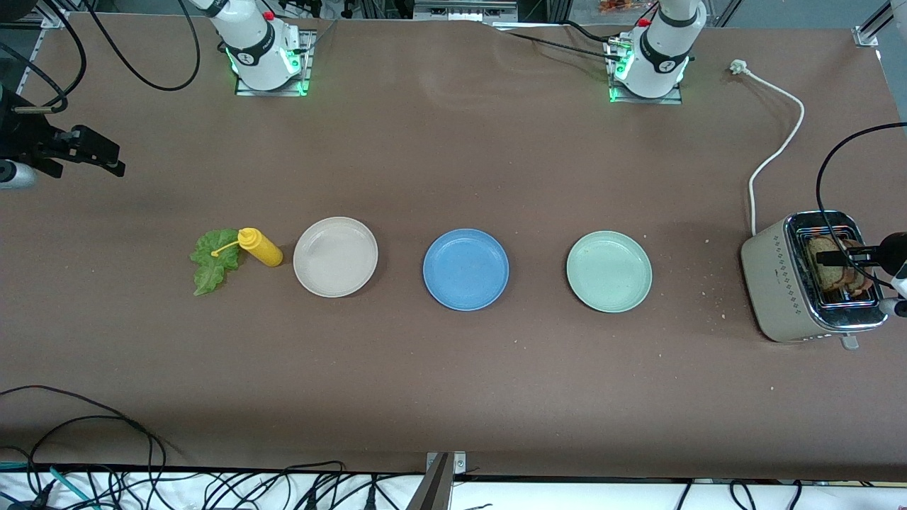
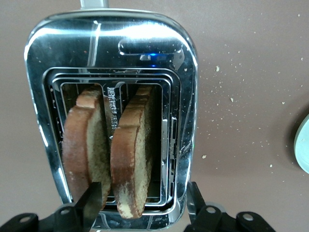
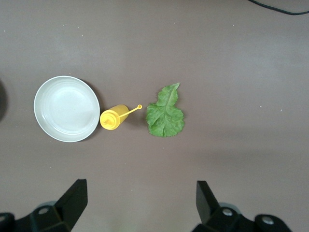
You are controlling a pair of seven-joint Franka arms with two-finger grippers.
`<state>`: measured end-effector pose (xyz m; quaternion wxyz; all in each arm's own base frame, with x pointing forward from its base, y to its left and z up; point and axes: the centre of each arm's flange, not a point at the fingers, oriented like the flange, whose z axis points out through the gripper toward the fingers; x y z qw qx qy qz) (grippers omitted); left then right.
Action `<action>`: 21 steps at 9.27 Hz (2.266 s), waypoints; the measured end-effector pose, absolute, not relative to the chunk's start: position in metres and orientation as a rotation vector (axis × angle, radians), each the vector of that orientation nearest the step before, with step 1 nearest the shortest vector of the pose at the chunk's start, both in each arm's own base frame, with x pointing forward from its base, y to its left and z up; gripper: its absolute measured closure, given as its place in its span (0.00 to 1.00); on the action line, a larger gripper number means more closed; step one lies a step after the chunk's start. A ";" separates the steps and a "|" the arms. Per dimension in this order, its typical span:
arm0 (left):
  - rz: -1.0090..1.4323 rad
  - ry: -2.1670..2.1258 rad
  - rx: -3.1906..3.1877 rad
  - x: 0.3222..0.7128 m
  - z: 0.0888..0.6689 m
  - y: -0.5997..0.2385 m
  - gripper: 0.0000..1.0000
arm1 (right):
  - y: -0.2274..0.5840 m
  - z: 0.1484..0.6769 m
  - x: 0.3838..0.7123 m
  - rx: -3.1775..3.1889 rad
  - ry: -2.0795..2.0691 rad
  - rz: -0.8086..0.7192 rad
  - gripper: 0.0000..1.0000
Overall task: Make sandwich in blue plate with both arms
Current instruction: 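Grasp the bread slice with the left gripper and lift it out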
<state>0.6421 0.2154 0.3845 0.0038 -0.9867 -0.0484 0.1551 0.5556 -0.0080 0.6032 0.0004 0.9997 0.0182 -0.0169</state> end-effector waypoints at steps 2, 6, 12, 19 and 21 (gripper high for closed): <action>0.505 -0.149 -3.092 0.643 0.376 0.215 0.23 | -0.008 0.603 0.556 3.140 0.057 -0.053 0.00; 0.534 -0.145 -3.092 0.644 0.361 0.215 0.52 | -0.008 0.603 0.556 3.140 0.056 -0.053 0.00; 0.503 -0.143 -3.093 0.647 0.370 0.217 0.87 | -0.009 0.603 0.556 3.140 0.056 -0.053 0.00; 0.291 -0.147 -3.093 0.621 0.505 0.211 0.91 | -0.009 0.603 0.556 3.140 0.054 -0.052 0.00; 0.294 -0.202 -3.122 0.615 0.522 0.193 0.91 | -0.009 0.603 0.556 3.140 0.054 -0.052 0.00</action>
